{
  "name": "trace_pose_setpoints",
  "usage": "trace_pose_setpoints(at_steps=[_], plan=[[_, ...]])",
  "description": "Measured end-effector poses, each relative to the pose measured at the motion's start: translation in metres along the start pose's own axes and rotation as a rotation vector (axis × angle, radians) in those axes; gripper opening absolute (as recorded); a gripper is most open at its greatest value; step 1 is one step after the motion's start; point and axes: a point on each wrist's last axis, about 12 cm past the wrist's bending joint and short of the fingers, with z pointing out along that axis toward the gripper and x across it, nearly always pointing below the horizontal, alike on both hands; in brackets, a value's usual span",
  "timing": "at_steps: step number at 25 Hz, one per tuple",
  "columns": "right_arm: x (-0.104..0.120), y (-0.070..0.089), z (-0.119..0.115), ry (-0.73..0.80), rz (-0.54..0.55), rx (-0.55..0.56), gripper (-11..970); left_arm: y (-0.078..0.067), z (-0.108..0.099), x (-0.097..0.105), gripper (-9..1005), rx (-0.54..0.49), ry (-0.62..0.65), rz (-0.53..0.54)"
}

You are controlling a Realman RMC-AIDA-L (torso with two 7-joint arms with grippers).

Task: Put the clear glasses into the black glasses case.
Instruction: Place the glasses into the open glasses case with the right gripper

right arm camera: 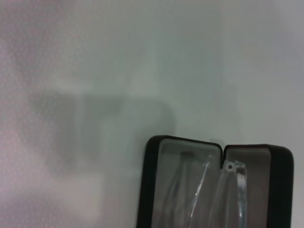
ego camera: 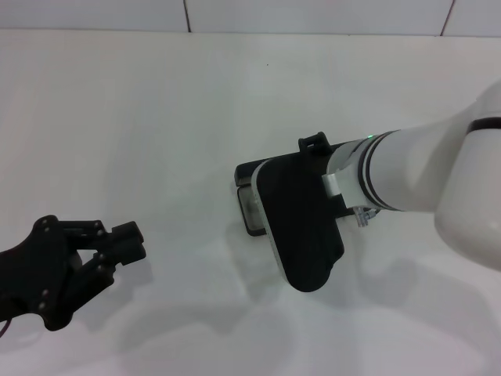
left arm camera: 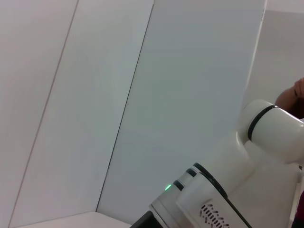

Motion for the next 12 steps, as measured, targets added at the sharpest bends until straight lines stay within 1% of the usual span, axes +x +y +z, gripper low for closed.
trace_pose_setpoints(at_steps=[11, 12], plan=[[0.0018, 0.0021, 0.0015, -0.005, 0.004, 0.017, 115, -0.0014, 0.0008, 0.0018, 125, 0.0, -0.001, -0.003], [0.0019, 0.0022, 0.0016, -0.005, 0.004, 0.017, 132, -0.0014, 0.0008, 0.0019, 125, 0.0, -0.001, -0.003]])
